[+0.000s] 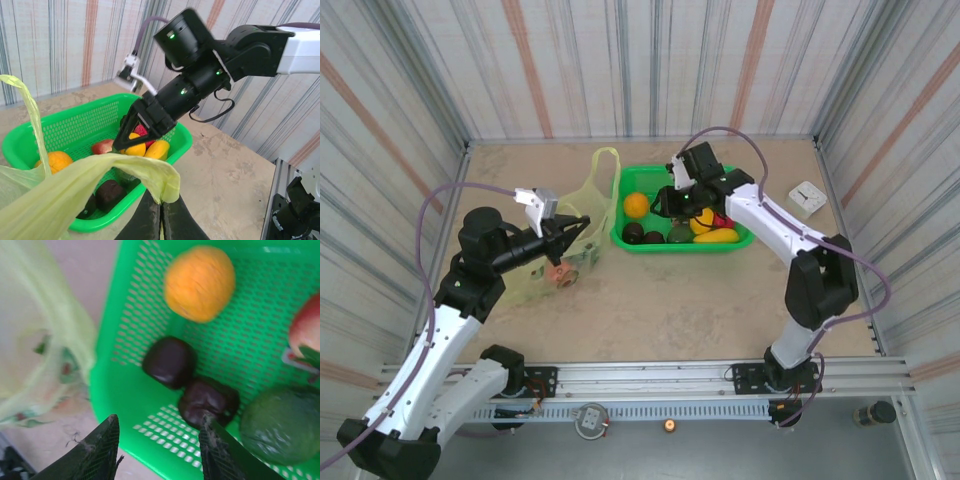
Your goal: Place the fake fruits into the plastic bag and tie a complex knot
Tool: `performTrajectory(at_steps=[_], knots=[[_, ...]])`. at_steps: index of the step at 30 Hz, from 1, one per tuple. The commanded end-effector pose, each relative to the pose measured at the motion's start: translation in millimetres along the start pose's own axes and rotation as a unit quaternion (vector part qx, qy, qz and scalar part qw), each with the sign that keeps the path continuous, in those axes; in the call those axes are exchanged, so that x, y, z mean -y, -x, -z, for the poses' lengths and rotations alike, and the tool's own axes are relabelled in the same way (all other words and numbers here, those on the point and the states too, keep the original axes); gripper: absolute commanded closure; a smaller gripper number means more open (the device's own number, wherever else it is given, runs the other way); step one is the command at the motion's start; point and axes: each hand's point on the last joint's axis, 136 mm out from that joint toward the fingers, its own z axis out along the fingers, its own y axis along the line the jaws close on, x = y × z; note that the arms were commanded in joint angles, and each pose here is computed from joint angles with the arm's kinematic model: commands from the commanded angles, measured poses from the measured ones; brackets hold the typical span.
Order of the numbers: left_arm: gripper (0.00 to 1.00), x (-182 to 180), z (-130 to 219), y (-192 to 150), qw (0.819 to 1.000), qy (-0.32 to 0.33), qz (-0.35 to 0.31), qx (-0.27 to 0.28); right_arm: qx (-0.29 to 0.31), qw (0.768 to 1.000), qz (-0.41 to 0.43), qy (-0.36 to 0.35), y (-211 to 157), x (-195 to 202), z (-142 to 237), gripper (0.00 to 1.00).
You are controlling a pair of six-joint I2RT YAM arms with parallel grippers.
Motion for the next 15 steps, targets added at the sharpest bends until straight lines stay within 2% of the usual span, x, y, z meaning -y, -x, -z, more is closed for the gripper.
performTrajectory(at_steps=[1, 4, 15], knots=[[1.0, 1.4, -1.6, -4.0, 1.0, -0.004, -0.006, -0.005, -0.07, 0.995, 0.002, -0.067, -25.3, 20.2, -10.7, 0.51], [1.0, 1.4, -1.6, -4.1, 1.0, -0.004, -0.006, -0.004, -0.099, 0.991, 0.003, -0.09, -33.4, 21.1, -23.8, 0.44], [1.0, 1.9, -1.3, -3.8, 1.0, -0.005, -0.008, -0.004, -0.158, 0.981, 0.003, -0.112, -49.7, 25.8, -73.9, 0.36]])
